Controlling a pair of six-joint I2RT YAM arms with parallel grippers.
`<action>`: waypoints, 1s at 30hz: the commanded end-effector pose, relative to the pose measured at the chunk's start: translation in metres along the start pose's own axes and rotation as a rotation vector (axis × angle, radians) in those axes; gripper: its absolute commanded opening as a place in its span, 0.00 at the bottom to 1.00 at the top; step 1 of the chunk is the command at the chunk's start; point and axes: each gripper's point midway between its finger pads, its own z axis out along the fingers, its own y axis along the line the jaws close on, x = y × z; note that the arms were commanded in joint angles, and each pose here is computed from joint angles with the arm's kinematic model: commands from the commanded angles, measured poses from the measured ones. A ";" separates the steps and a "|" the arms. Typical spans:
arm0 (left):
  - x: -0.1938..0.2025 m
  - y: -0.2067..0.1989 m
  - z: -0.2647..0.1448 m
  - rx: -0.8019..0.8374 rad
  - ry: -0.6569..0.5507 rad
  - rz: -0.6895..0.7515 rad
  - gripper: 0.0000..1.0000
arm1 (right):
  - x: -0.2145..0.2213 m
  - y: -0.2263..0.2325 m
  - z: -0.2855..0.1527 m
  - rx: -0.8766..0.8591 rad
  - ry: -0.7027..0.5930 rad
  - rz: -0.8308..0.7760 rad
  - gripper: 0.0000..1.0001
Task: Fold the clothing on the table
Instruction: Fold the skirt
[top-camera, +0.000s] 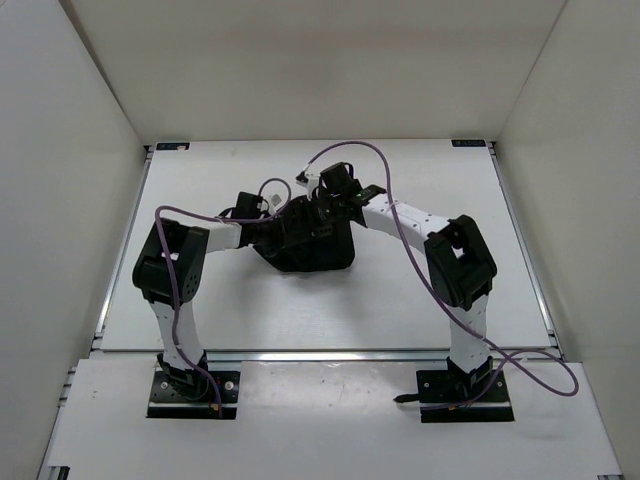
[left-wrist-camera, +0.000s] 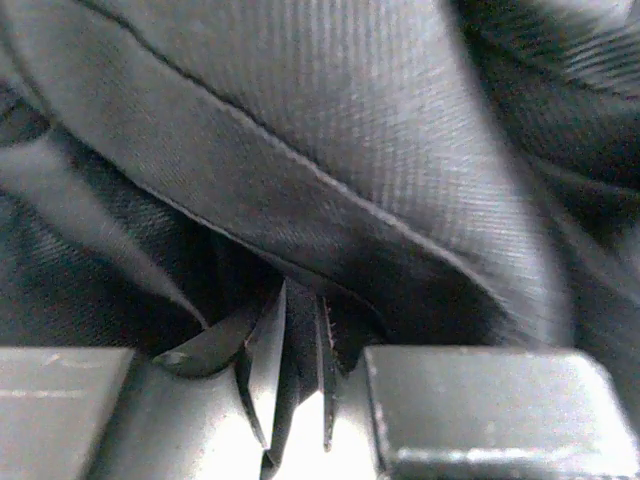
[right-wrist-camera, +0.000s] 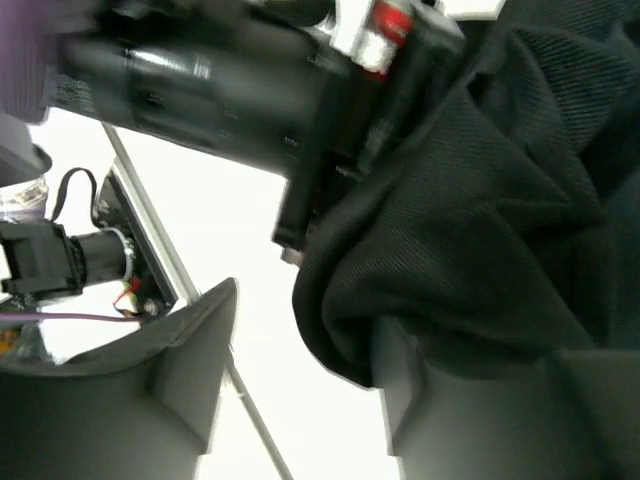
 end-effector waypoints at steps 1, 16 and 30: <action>-0.001 0.009 -0.015 -0.024 -0.020 -0.016 0.31 | -0.021 0.014 -0.015 -0.056 -0.052 -0.013 0.59; -0.066 -0.029 -0.119 0.068 -0.359 0.009 0.42 | -0.045 -0.005 -0.120 0.175 -0.360 -0.095 0.37; -0.046 -0.097 -0.147 0.151 -0.413 0.133 0.13 | -0.034 -0.049 -0.046 0.227 -0.192 -0.114 0.01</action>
